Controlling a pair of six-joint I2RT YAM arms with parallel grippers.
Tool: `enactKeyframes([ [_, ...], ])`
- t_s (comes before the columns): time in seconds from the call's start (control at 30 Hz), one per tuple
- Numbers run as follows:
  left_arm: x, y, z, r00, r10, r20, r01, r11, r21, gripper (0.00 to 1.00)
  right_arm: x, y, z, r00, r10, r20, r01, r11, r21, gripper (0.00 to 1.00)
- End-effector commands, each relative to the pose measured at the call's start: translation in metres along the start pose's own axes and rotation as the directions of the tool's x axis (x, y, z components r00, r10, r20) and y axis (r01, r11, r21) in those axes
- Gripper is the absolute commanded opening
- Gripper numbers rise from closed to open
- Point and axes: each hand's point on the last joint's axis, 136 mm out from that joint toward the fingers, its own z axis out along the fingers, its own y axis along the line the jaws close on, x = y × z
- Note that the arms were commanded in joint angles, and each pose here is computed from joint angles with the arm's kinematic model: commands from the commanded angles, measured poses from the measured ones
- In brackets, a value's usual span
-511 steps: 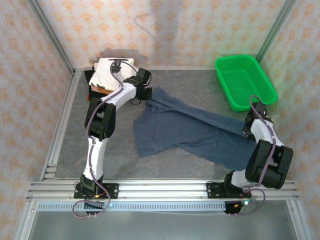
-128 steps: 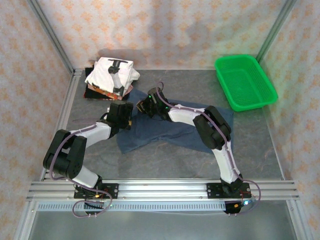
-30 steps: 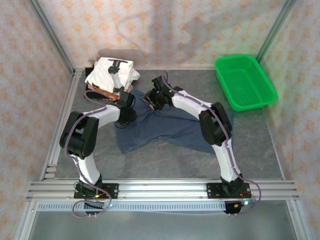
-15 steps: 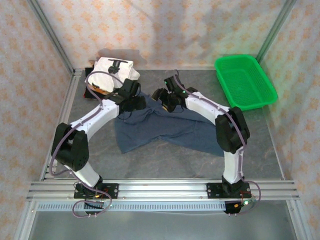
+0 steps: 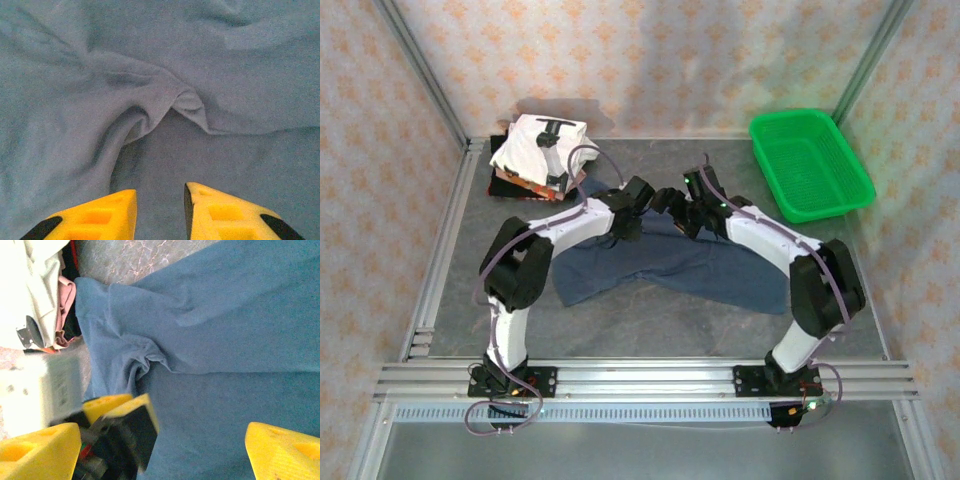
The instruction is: Fold and stack the t-shirts
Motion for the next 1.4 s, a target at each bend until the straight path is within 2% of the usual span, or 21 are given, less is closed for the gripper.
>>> enactKeyframes([
  [0.0, -0.010, 0.013, 0.000, 0.998, 0.055, 0.003, -0.055, 0.994, -0.096, 0.29, -0.001, 0.005, -0.015, 0.999, -0.046, 0.021, 0.047, 0.998, -0.030, 0.86],
  [0.2, -0.014, 0.020, 0.010, 0.995, 0.098, -0.013, -0.099, 0.980, -0.173, 0.28, -0.003, -0.006, -0.025, 0.999, -0.021, 0.026, 0.022, 0.999, -0.030, 0.86],
  [0.4, -0.007, 0.021, 0.026, 0.989, 0.137, -0.057, -0.145, 0.970, -0.193, 0.28, -0.003, -0.014, -0.027, 1.000, -0.004, 0.022, 0.004, 1.000, -0.023, 0.86],
  [0.73, -0.008, 0.012, 0.005, 0.994, 0.113, -0.013, -0.113, 0.982, -0.154, 0.26, -0.004, -0.019, -0.024, 1.000, 0.007, 0.023, -0.006, 1.000, -0.012, 0.86],
  [0.9, 0.008, 0.005, 0.011, 0.993, 0.106, -0.044, -0.110, 0.988, -0.108, 0.25, -0.006, -0.018, -0.023, 1.000, 0.009, 0.026, -0.009, 1.000, -0.014, 0.86],
  [1.17, 0.009, 0.013, 0.018, 0.990, 0.133, -0.055, -0.140, 0.980, -0.145, 0.24, -0.006, -0.017, -0.019, 1.000, 0.015, 0.016, -0.015, 1.000, -0.017, 0.86],
  [1.27, 0.011, 0.027, 0.026, 0.991, 0.110, -0.078, -0.122, 0.977, -0.172, 0.25, -0.006, -0.017, -0.018, 1.000, 0.019, 0.013, -0.019, 1.000, -0.017, 0.86],
  [1.37, 0.004, 0.036, 0.023, 0.994, 0.091, -0.056, -0.100, 0.977, -0.189, 0.25, -0.006, -0.016, -0.018, 1.000, 0.018, 0.011, -0.018, 1.000, -0.020, 0.86],
])
